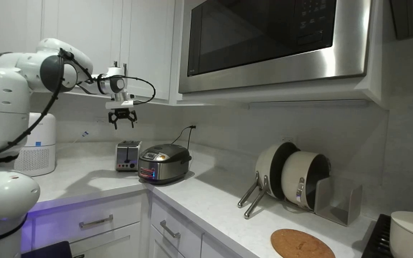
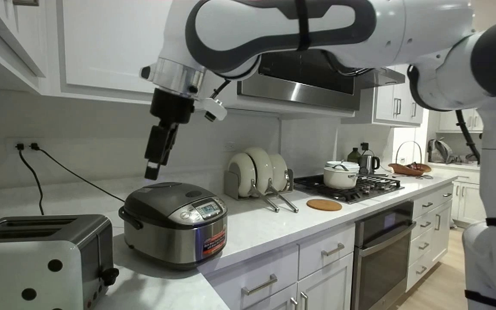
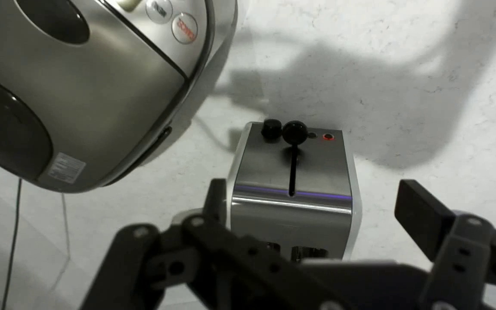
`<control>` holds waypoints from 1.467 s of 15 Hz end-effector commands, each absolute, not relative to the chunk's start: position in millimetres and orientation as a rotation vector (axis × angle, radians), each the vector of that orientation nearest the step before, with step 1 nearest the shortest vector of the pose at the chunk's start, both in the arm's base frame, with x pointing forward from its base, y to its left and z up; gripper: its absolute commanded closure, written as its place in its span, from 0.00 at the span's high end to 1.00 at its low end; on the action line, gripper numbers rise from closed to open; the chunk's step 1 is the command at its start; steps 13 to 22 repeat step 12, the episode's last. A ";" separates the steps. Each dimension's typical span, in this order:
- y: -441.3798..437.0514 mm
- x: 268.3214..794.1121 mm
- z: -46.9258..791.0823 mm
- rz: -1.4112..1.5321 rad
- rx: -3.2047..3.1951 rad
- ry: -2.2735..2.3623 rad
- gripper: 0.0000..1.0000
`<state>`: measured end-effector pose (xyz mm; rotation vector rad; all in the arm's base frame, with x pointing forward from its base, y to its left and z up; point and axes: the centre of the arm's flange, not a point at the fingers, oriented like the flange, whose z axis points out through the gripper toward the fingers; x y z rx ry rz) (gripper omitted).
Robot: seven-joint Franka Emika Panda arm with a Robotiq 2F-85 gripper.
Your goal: Push the toaster press handle down
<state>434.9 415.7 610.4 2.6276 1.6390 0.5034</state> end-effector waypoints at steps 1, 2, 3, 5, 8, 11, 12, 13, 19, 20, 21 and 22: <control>406.0 427.0 617.6 0.515 2.636 1.613 1.00; 399.6 420.2 621.9 0.522 2.637 1.601 1.00; 395.1 416.0 623.8 0.524 2.636 1.593 1.00; 392.7 413.8 621.3 0.515 2.636 1.589 1.00; 393.1 414.2 616.0 0.500 2.637 1.590 1.00; 392.7 414.5 615.9 0.500 2.637 1.589 1.00; 392.7 414.5 615.9 0.500 2.637 1.589 1.00; 392.7 414.5 615.9 0.500 2.637 1.589 1.00; 392.7 414.5 615.9 0.500 2.637 1.589 1.00; 392.7 414.5 615.9 0.500 2.637 1.589 1.00; 392.7 414.5 615.9 0.500 2.637 1.589 1.00; 392.7 414.5 615.9 0.500 2.637 1.589 1.00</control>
